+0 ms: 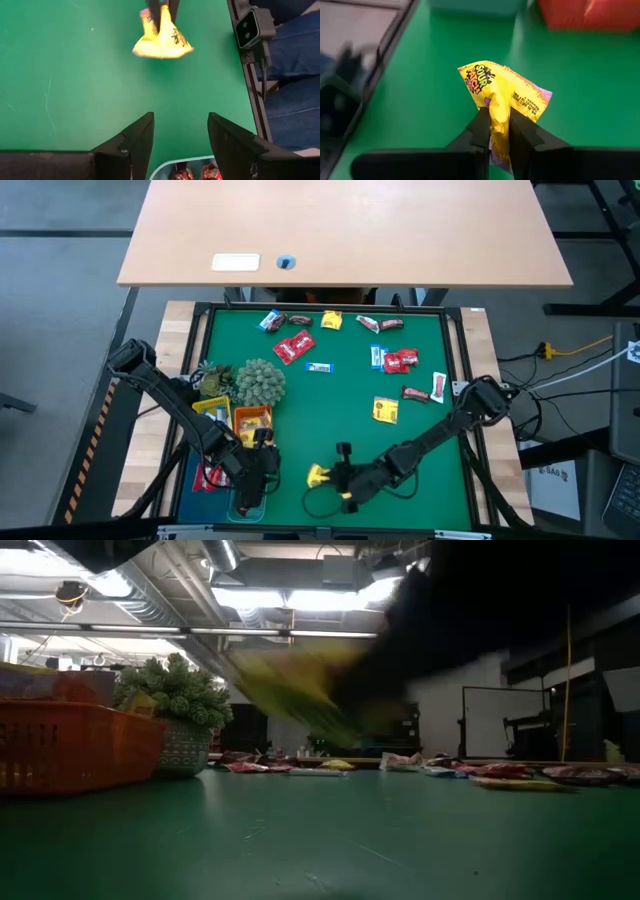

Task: Sort candy
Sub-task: Put the yellow candy into the orange basket

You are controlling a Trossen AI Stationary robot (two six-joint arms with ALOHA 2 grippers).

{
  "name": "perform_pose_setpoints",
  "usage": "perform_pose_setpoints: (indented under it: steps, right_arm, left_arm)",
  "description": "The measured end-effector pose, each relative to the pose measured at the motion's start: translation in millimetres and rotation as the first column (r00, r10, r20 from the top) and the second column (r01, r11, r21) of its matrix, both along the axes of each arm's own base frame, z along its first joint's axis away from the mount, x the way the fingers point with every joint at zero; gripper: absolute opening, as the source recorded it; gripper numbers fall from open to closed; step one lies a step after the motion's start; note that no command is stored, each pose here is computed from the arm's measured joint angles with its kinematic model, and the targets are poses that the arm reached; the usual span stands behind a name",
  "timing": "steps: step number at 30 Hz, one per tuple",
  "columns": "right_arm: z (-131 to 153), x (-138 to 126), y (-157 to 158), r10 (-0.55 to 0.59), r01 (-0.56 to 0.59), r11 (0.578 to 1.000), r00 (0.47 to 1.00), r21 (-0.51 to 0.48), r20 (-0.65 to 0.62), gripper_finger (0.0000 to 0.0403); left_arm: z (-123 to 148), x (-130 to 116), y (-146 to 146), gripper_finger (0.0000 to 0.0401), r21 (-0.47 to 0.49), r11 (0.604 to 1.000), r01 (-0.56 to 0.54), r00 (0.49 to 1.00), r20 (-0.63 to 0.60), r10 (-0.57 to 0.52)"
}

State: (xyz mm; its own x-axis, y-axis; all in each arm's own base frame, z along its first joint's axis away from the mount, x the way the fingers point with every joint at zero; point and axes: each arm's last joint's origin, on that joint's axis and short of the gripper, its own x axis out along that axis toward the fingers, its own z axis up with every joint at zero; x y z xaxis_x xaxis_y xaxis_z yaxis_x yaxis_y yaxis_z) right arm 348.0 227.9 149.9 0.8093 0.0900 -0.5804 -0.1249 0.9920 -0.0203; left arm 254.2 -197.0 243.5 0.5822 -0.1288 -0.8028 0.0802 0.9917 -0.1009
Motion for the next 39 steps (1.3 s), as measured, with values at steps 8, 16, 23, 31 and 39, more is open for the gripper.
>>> perform_pose_setpoints:
  steps: [8,16,23,31,39]
  right_arm:
    - [38.0,48.2,-40.5,-0.075,0.076,0.997,0.991,-0.010,0.113,0.0047]
    - [54.4,89.1,-95.8,-0.129,0.107,0.988,0.969,0.111,0.212,0.0048]
    - [38.7,124.3,-116.4,-0.084,0.015,0.978,0.941,0.207,0.327,0.0048]
    - [28.8,147.7,-112.0,-0.078,-0.002,0.976,0.931,0.219,0.358,0.0049]
    - [29.6,149.4,-110.4,-0.049,-0.034,0.974,0.934,0.226,0.354,0.0095]
  left_arm:
    - [16.4,2.1,-4.5,0.0179,-0.028,0.995,0.096,0.995,-0.008,-0.096]
    - [46.3,6.2,-12.1,0.0179,-0.146,0.975,0.166,0.986,0.020,-0.164]
    - [53.3,7.4,-13.1,0.0179,-0.156,0.973,0.169,0.986,0.038,-0.165]
    - [51.8,6.1,-12.0,0.0179,-0.144,0.976,0.165,0.986,0.019,-0.164]
    - [50.4,4.9,-10.8,0.0179,-0.132,0.978,0.162,0.987,0.000,-0.163]
